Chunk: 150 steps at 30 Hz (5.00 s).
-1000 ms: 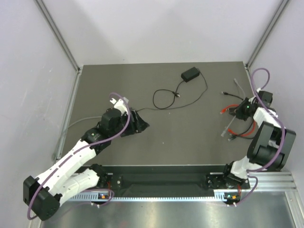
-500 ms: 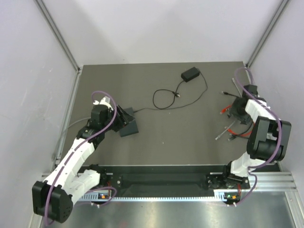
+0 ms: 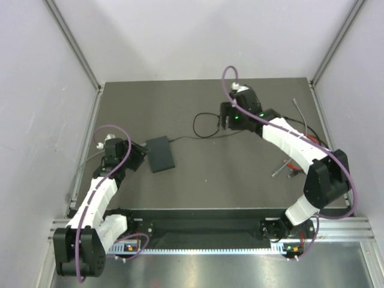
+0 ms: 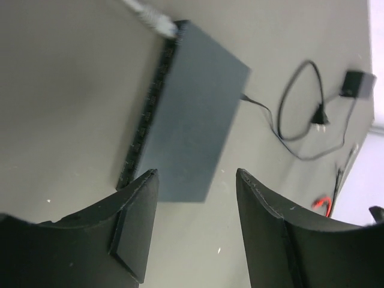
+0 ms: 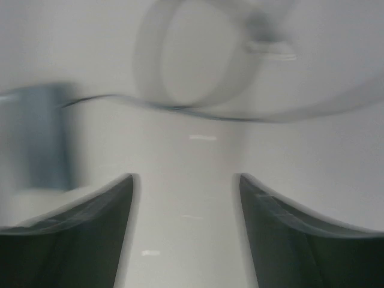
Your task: Pull the plug from the switch port
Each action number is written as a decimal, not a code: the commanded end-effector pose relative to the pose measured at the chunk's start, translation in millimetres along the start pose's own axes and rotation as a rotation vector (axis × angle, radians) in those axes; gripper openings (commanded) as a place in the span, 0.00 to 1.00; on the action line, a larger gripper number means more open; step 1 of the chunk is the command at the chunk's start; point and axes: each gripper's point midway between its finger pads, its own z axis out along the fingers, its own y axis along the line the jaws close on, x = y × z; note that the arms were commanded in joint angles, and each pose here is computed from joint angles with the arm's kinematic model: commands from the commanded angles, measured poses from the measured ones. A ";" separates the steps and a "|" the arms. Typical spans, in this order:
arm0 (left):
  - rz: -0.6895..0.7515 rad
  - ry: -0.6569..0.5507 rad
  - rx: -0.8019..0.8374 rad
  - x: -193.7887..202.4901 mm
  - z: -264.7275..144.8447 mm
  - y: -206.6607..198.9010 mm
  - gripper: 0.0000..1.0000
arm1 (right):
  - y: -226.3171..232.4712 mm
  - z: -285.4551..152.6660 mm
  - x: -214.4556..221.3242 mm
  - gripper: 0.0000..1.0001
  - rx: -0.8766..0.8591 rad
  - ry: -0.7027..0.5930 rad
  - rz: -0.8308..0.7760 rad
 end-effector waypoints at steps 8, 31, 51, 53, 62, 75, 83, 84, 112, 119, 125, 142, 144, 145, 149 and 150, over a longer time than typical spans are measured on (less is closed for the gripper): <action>-0.170 -0.203 0.055 -56.3 23.1 8.5 0.59 | 229.6 32.7 -8.1 0.28 -0.817 0.058 0.123; -0.237 -0.174 0.135 -56.4 80.2 24.5 0.57 | 286.4 117.9 73.2 0.13 -0.891 0.241 0.008; -0.321 -0.105 0.098 -37.6 103.3 45.5 0.44 | 288.9 146.1 85.9 0.12 -0.854 0.284 0.064; -0.341 -0.115 0.087 -38.2 103.6 49.0 0.43 | 288.7 146.9 85.8 0.11 -0.852 0.282 0.064; -0.389 -0.123 0.079 -38.4 109.0 53.9 0.40 | 289.0 152.5 93.3 0.11 -0.844 0.296 0.064; -0.413 -0.125 0.015 -36.3 118.1 68.1 0.38 | 285.6 165.2 112.9 0.09 -0.805 0.359 0.057; -0.414 -0.110 0.009 -32.3 122.2 67.9 0.27 | 282.8 167.8 116.3 0.08 -0.784 0.375 0.059; -0.411 -0.109 0.009 -32.5 123.1 67.1 0.27 | 284.1 167.3 114.5 0.08 -0.788 0.372 0.057; -0.250 -0.180 -0.087 -35.8 117.1 87.0 0.00 | 264.4 183.5 123.0 0.07 -0.683 0.382 0.021; -0.232 -0.162 -0.010 -33.0 115.0 72.7 0.00 | 266.2 164.1 106.1 0.09 -0.668 0.321 -0.087; -0.221 -0.156 0.024 -35.1 108.3 57.5 0.00 | 280.1 147.3 98.0 0.11 -0.729 0.301 -0.108; -0.127 -0.324 -0.064 -81.5 55.9 36.1 0.05 | 355.8 104.3 112.7 0.16 -0.930 0.268 -0.234; -0.124 -0.342 -0.107 -83.6 49.8 44.1 0.06 | 357.4 107.8 117.8 0.16 -0.930 0.285 -0.227; -0.111 -0.352 -0.124 -85.5 46.7 46.5 0.06 | 358.2 108.6 120.4 0.16 -0.932 0.295 -0.230; -0.071 -0.396 -0.153 -97.4 29.9 41.9 0.07 | 353.2 120.6 139.3 0.14 -0.911 0.364 -0.227; -0.065 -0.402 -0.161 -98.8 28.3 42.8 0.07 | 352.5 121.9 140.4 0.13 -0.907 0.366 -0.226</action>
